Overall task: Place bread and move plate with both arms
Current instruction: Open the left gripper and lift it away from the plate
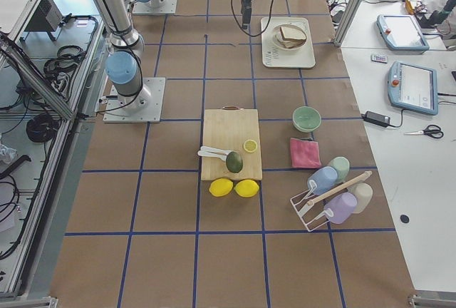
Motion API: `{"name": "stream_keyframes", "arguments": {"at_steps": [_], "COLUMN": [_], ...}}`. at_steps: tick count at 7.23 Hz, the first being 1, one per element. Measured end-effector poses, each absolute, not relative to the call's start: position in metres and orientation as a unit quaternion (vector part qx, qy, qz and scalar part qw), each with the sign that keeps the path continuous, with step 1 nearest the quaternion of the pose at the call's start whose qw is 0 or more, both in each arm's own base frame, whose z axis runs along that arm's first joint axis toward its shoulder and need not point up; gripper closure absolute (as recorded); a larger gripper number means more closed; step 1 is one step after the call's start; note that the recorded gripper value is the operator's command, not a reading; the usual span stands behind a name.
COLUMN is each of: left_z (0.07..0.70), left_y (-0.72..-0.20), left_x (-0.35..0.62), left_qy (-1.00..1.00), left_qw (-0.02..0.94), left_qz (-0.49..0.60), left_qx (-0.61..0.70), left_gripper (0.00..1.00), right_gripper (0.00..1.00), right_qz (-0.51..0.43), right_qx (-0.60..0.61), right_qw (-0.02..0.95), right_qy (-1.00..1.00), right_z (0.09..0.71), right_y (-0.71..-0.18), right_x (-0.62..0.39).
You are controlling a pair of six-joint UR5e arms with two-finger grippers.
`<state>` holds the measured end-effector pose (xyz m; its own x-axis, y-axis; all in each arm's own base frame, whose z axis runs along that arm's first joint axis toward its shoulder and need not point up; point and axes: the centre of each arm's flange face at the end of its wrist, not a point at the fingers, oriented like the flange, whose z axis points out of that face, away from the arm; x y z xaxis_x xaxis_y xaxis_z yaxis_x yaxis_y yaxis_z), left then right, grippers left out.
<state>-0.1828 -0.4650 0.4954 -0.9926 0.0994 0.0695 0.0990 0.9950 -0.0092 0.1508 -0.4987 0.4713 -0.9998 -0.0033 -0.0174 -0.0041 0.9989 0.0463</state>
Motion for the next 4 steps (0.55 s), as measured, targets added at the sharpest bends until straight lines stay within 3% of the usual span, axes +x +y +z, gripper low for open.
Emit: {"name": "stream_keyframes", "arguments": {"at_steps": [4], "left_z": [0.507], "left_y": [-0.464], "left_x": [-0.162], "left_qy": [-0.999], "left_qw": [-0.017], "left_qz": [0.027], "left_qx": [-0.036], "left_gripper": [0.0], "right_gripper": [0.0], "right_qz": [0.021], "right_qx": [-0.001], "right_qw": [0.009], "right_qy": [1.0], "right_z": [0.474], "right_y": [-0.497], "right_x": [0.151]}}
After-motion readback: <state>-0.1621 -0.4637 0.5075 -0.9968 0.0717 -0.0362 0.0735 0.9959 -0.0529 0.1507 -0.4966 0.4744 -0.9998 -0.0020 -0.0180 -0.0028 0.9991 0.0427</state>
